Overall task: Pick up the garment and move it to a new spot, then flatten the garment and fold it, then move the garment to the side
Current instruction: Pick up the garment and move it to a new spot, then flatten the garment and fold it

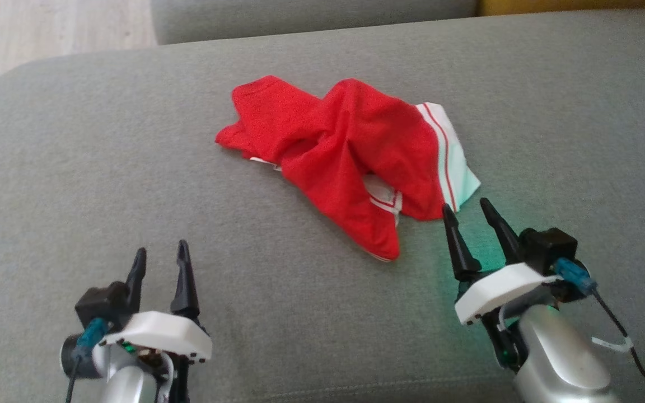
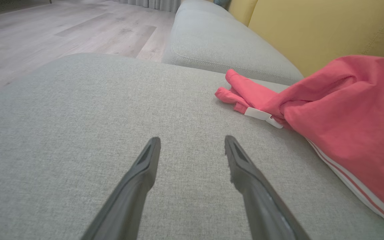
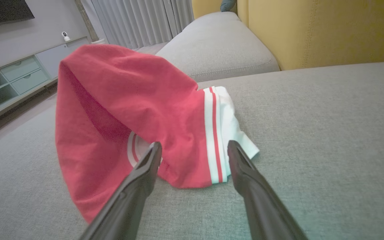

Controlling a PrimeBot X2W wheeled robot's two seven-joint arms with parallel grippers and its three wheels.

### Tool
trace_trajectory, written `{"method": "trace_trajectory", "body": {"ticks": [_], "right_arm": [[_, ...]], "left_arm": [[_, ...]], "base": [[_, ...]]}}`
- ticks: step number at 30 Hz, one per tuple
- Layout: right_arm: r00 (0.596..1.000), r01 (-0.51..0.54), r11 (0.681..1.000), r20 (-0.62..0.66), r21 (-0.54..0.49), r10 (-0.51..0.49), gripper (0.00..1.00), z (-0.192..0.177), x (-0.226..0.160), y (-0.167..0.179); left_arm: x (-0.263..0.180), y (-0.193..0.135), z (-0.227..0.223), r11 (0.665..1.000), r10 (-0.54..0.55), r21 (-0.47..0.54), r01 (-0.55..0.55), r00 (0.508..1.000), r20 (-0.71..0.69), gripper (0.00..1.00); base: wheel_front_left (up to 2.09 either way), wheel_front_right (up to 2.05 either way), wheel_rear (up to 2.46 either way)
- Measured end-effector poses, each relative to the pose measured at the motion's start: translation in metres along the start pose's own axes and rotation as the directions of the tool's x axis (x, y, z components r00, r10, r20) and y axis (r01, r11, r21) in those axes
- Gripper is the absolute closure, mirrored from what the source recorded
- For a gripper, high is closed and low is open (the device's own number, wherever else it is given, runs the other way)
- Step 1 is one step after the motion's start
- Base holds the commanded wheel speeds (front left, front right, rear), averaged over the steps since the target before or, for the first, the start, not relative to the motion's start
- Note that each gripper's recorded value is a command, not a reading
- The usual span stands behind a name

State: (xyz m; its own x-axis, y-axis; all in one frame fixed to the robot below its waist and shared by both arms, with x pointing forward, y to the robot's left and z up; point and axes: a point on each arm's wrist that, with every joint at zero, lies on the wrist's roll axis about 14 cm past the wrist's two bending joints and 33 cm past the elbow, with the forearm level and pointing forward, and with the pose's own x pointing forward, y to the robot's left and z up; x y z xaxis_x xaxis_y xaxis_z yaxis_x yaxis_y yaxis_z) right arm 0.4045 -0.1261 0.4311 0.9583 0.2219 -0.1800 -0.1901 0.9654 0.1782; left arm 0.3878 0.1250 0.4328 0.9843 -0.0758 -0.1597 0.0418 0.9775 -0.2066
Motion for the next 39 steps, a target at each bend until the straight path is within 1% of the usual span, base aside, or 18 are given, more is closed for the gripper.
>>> {"method": "trace_trajectory", "body": {"ticks": [4, 7, 9, 13, 17, 22, 27, 32, 37, 39], "right_arm": [[0.999, 0.021, 1.000, -0.036, 0.012, -0.020, 0.00, -0.011, 0.004, -0.006], [0.996, 0.040, 0.999, -0.076, 0.000, -0.040, 0.00, -0.023, 0.007, -0.013], [0.994, 0.030, 0.999, -0.103, -0.012, -0.031, 0.00, -0.032, 0.010, -0.011], [0.991, -0.018, 1.000, -0.136, -0.021, 0.015, 0.00, -0.041, 0.019, 0.003], [0.981, -0.095, 0.995, -0.169, -0.007, 0.092, 0.00, -0.053, 0.024, 0.028], [0.973, -0.155, 0.988, -0.169, 0.016, 0.155, 0.00, -0.056, 0.031, 0.049], [0.962, -0.208, 0.978, -0.173, 0.034, 0.211, 0.00, -0.059, 0.034, 0.068], [0.956, -0.223, 0.974, -0.187, 0.039, 0.227, 0.00, -0.063, 0.033, 0.074], [0.946, -0.267, 0.963, -0.181, 0.031, 0.268, 0.00, -0.061, 0.031, 0.087], [0.951, -0.249, 0.967, -0.179, 0.045, 0.253, 0.00, -0.060, 0.031, 0.083]], "left_arm": [[-0.005, 0.001, 0.001, 1.000, 0.004, -0.007, -0.004, 1.000, 0.003, 0.00], [-0.006, 0.002, -0.002, 1.000, 0.009, -0.017, -0.009, 1.000, -0.005, 0.00], [-0.006, 0.003, -0.004, 1.000, 0.011, -0.017, -0.011, 1.000, -0.011, 0.00], [-0.006, 0.009, -0.005, 0.999, 0.029, -0.019, -0.029, 1.000, -0.013, 0.00], [-0.006, 0.014, -0.003, 0.999, 0.043, -0.024, -0.043, 0.999, -0.009, 0.00], [-0.008, 0.017, -0.009, 0.998, 0.052, -0.023, -0.053, 0.998, -0.026, 0.00], [-0.005, 0.020, -0.005, 0.998, 0.060, -0.023, -0.060, 0.998, -0.014, 0.00], [-0.008, 0.019, -0.003, 0.998, 0.058, -0.021, -0.059, 0.998, -0.011, 0.00], [-0.008, 0.019, -0.002, 0.998, 0.060, -0.021, -0.060, 0.998, -0.008, 0.00], [-0.008, 0.018, -0.002, 0.998, 0.057, -0.021, -0.057, 0.998, -0.007, 0.00]], "base": [[0.00, 0.00, 0.00], [0.00, 0.00, 0.00], [0.00, 0.00, 0.00], [0.00, 0.00, 0.00], [0.00, 0.00, 0.00], [0.00, 0.00, 0.00], [0.00, 0.00, 0.00], [0.00, 0.00, 0.00], [0.00, 0.00, 0.00], [0.00, 0.00, 0.00]]}}
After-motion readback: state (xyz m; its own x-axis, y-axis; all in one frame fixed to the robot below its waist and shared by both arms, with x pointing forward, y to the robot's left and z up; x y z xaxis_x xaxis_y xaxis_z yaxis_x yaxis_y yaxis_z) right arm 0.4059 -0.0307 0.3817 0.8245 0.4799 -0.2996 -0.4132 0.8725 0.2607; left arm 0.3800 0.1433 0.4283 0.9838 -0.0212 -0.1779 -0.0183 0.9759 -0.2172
